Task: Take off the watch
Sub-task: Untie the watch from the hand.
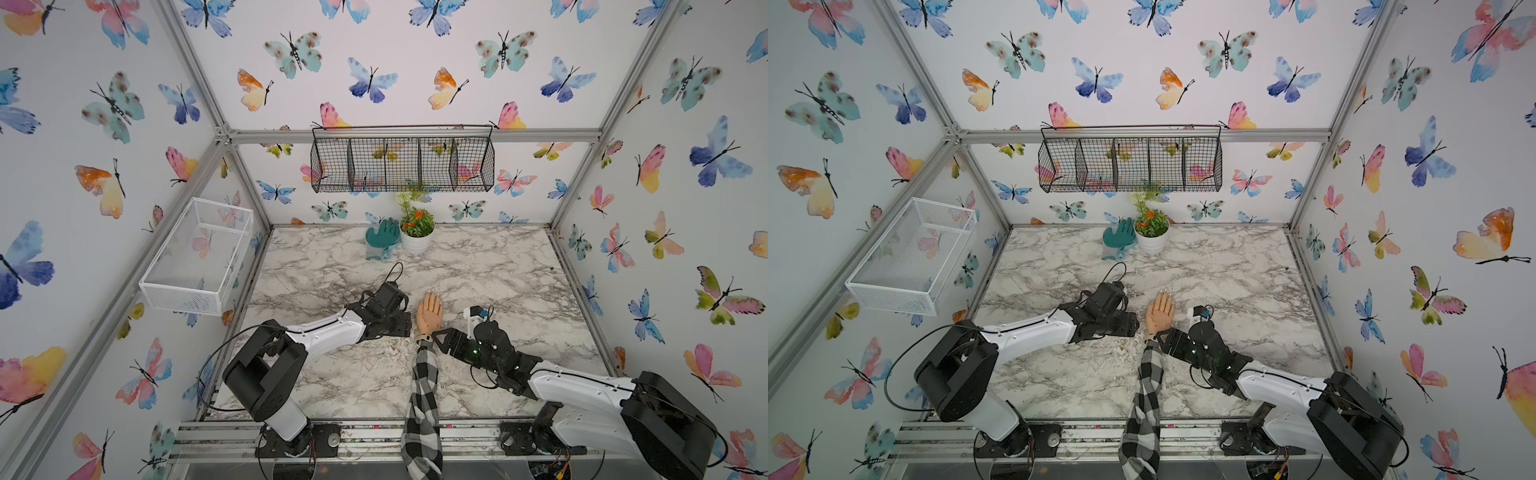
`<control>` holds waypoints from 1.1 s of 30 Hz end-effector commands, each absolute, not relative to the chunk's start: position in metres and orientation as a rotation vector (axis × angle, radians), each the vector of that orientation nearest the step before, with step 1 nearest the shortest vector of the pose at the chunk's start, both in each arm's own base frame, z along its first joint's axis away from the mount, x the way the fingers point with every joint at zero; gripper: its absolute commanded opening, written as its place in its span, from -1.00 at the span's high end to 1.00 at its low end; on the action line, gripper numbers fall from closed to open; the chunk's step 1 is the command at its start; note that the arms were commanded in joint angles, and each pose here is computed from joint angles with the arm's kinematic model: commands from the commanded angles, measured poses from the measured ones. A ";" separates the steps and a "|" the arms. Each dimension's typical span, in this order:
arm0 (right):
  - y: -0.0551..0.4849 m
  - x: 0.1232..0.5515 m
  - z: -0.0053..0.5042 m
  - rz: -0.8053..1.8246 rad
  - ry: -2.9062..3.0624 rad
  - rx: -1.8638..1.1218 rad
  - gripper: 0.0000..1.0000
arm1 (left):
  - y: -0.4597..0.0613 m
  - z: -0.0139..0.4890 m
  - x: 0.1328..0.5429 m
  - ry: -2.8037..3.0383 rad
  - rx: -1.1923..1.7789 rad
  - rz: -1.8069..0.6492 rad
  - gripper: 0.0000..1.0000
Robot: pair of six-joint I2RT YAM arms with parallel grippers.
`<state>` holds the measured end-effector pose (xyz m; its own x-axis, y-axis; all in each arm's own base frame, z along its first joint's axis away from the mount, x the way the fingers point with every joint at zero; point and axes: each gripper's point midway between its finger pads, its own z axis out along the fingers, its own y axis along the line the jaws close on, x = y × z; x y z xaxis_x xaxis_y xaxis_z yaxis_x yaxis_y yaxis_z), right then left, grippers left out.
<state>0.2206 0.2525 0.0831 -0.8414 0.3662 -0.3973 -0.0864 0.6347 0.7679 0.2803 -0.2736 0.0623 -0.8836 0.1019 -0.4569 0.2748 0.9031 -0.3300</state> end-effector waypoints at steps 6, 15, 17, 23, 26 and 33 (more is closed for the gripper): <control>0.273 0.226 0.098 1.298 2.254 0.200 -0.47 | -0.290 0.078 0.265 2.567 0.297 -0.781 -0.46; 0.282 0.228 0.098 1.358 2.245 0.203 -0.47 | -0.291 0.065 0.258 2.597 0.301 -0.789 -0.44; 0.285 0.229 0.102 1.388 2.229 0.209 -0.46 | -0.289 0.061 0.257 2.602 0.298 -0.786 -0.44; 0.293 0.231 0.116 1.492 2.181 0.215 -0.44 | -0.286 0.051 0.252 2.622 0.296 -0.782 -0.43; 0.300 0.233 0.123 1.525 2.172 0.199 -0.43 | -0.285 0.048 0.250 2.627 0.295 -0.780 -0.43; 0.321 0.235 0.138 1.601 2.173 0.117 -0.40 | -0.285 0.044 0.248 2.632 0.293 -0.787 -0.42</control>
